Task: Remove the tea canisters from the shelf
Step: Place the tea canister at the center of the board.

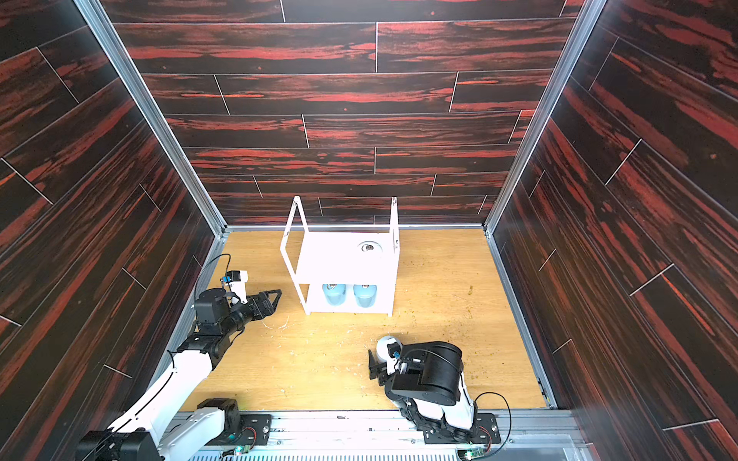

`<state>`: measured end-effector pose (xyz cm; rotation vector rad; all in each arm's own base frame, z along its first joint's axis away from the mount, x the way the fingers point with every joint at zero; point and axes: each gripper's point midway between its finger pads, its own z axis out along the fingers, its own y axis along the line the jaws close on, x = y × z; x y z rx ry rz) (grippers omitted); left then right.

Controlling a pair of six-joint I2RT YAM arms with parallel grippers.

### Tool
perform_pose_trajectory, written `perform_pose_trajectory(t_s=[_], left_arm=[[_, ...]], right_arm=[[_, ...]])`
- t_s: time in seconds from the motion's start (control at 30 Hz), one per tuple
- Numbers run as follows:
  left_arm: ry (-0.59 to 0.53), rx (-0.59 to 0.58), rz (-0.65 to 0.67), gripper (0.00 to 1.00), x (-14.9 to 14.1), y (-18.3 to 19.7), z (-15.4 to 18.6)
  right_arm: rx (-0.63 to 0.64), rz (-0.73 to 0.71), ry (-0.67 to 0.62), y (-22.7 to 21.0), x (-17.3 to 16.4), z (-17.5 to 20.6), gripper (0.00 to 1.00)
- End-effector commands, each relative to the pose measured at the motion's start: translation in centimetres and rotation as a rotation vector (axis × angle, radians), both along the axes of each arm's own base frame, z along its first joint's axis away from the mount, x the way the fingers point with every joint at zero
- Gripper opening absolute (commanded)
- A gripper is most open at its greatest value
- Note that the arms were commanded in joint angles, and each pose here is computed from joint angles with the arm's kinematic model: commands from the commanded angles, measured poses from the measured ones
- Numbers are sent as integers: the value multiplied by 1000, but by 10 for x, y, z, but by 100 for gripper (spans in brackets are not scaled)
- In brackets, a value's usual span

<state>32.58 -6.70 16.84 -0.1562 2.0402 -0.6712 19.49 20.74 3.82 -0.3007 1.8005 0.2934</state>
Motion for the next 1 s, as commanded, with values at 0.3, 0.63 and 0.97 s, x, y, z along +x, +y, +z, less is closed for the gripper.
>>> perform_pose_trajectory(t_s=[0.3,0.63,0.97], left_arm=[[-34,-1,-19,87,-1,-2,12],[-37,2,-20,88,-2,-2,12],[-38,0,-22,88,-2,-3,13]], right_arm=[[64,-21,-17,-48,-12,23,98],[62,-14,-34,-48,-13,28,98],[45,-59,-12,-53,-11,20,98]])
